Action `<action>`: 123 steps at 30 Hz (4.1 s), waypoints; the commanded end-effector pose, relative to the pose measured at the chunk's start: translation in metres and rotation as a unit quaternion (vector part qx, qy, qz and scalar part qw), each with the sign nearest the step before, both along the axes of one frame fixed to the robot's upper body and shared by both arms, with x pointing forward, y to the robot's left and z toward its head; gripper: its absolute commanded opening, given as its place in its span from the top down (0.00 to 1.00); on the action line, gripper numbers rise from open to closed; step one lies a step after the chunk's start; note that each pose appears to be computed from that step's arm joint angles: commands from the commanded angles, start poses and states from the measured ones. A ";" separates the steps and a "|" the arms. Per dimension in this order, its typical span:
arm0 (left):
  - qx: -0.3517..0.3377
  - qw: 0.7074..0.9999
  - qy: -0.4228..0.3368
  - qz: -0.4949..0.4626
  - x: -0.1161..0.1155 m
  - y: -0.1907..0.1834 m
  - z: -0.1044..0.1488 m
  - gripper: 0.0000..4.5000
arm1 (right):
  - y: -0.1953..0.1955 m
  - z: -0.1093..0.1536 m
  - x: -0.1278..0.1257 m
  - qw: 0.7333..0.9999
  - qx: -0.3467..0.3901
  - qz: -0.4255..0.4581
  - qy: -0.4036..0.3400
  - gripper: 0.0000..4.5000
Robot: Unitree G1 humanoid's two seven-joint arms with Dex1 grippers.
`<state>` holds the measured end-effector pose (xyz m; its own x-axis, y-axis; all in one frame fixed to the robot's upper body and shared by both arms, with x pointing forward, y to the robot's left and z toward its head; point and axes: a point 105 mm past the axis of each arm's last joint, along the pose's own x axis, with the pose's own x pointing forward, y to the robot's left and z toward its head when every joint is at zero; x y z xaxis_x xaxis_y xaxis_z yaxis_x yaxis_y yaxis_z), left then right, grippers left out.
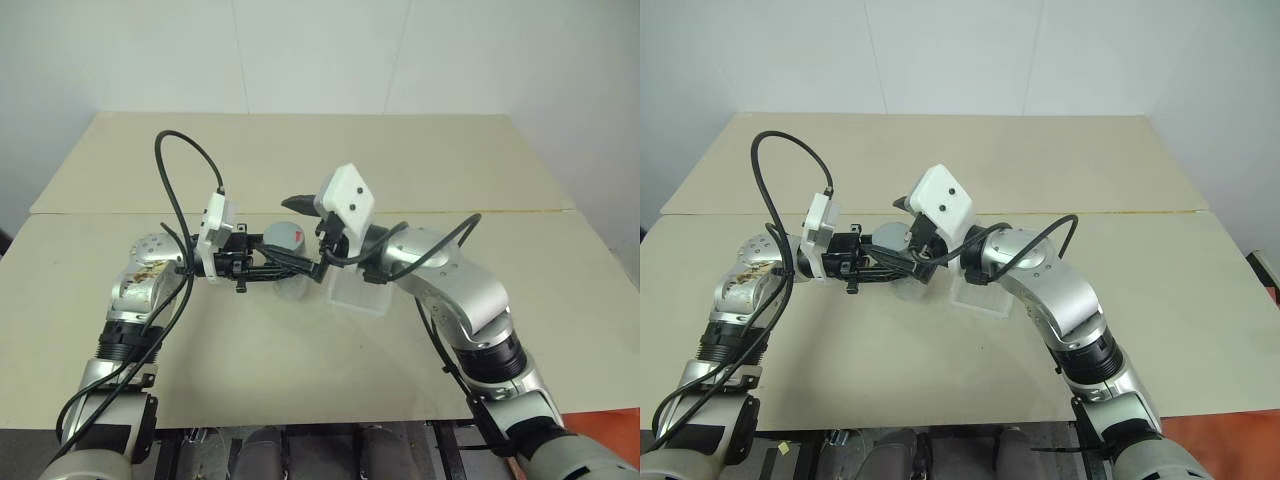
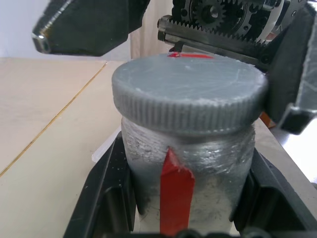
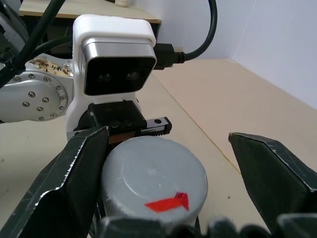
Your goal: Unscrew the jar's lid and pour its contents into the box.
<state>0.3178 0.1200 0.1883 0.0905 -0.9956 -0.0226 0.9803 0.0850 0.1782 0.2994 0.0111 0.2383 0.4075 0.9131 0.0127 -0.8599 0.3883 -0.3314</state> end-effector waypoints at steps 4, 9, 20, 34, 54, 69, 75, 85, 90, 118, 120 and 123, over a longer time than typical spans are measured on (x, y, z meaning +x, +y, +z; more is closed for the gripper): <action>-0.001 1.000 -0.029 -0.009 -0.004 0.001 0.012 0.55 | -0.037 0.013 0.011 0.998 0.021 -0.056 -0.021 0.01; 0.000 1.000 -0.029 -0.010 -0.004 0.001 0.012 0.55 | -0.050 0.011 0.011 0.997 0.020 -0.071 -0.019 0.01; 0.000 0.999 -0.028 -0.019 -0.004 -0.002 0.013 0.55 | -0.072 0.008 0.013 0.993 0.022 -0.111 -0.014 0.01; 0.001 0.999 -0.031 -0.027 -0.001 -0.005 0.015 0.55 | -0.054 0.016 -0.011 0.998 0.052 0.018 0.013 0.01; 0.003 0.999 -0.034 -0.028 -0.004 -0.005 0.016 0.55 | 0.001 0.017 -0.004 0.995 0.046 0.089 0.016 0.01; 0.005 0.999 -0.034 -0.028 -0.004 -0.003 0.016 0.55 | -0.016 0.013 0.006 0.997 0.050 0.057 0.024 0.01; 0.006 0.999 -0.034 -0.030 -0.004 -0.003 0.016 0.55 | -0.028 0.012 0.003 0.997 0.049 0.048 0.023 0.01; 0.006 0.999 -0.035 -0.031 -0.003 -0.004 0.017 0.55 | -0.030 0.011 0.000 0.997 0.048 0.053 0.021 0.01; 0.007 0.999 -0.035 -0.029 -0.003 -0.003 0.016 0.55 | -0.030 0.010 -0.006 0.996 0.046 0.067 0.021 0.01; 0.010 0.999 -0.034 -0.033 -0.005 -0.004 0.015 0.55 | -0.005 0.014 -0.016 0.994 0.044 0.100 0.014 0.01; 0.009 0.999 -0.034 -0.033 -0.005 -0.004 0.015 0.55 | -0.004 0.014 -0.013 0.994 0.044 0.095 0.014 0.01; 0.009 0.999 -0.034 -0.033 -0.005 -0.004 0.015 0.55 | -0.002 0.015 -0.010 0.995 0.045 0.093 0.016 0.01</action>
<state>0.3153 0.1173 0.1929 0.0369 -0.9984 -0.0435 0.9798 0.0276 0.1979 0.2924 0.0072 0.2414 0.2456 0.9678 0.0557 -0.9382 0.2518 -0.2374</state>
